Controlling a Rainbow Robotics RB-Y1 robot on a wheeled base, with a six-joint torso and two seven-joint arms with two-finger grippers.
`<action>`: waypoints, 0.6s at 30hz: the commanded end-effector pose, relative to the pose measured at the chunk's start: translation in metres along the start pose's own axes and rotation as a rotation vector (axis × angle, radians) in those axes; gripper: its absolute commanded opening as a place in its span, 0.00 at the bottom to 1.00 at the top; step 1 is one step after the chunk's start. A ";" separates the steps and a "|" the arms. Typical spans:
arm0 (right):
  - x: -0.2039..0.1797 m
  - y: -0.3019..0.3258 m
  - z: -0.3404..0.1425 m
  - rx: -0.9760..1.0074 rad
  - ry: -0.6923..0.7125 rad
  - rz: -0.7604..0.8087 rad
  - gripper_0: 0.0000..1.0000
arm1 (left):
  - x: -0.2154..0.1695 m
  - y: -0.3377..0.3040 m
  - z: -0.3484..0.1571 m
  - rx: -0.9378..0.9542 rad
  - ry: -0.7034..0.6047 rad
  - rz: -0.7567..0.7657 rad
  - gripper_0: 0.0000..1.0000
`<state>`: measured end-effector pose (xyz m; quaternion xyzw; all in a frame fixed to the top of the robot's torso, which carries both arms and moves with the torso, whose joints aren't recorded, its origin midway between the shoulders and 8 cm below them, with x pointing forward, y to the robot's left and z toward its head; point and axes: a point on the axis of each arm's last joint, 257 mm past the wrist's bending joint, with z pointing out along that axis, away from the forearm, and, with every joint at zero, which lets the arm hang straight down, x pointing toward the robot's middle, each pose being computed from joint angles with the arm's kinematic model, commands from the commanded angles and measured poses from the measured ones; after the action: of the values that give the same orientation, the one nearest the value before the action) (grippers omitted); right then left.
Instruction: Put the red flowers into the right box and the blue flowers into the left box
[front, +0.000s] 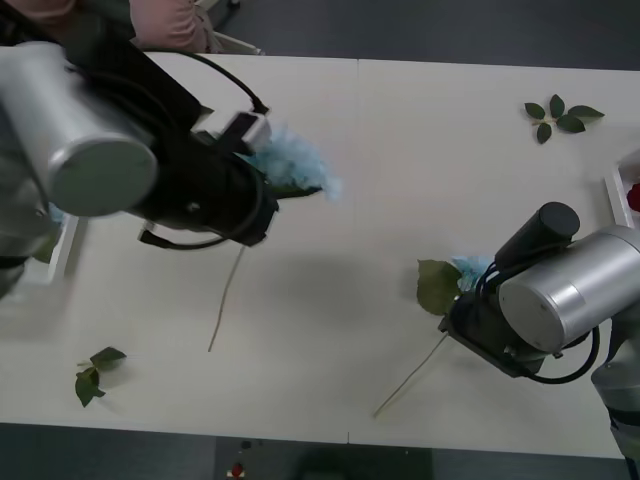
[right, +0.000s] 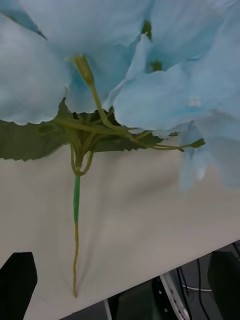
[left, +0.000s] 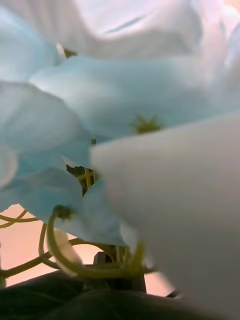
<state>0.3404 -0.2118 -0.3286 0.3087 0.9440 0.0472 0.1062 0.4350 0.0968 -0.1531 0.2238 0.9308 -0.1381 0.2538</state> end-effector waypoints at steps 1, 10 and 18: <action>0.001 0.008 0.011 -0.009 -0.021 0.026 1.00 | -0.007 0.054 -0.053 -0.051 0.003 0.083 0.00; 0.006 0.016 0.040 -0.018 -0.014 0.016 1.00 | 0.039 0.199 -0.115 -0.125 0.069 -0.059 0.00; 0.016 0.029 0.051 -0.040 -0.001 -0.007 1.00 | 0.075 0.299 -0.164 -0.198 0.062 -0.152 0.00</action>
<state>0.3555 -0.1853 -0.3779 0.3105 0.9423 0.0611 0.1090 0.4565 0.4101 -0.1205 0.1192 0.9628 -0.0966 0.2224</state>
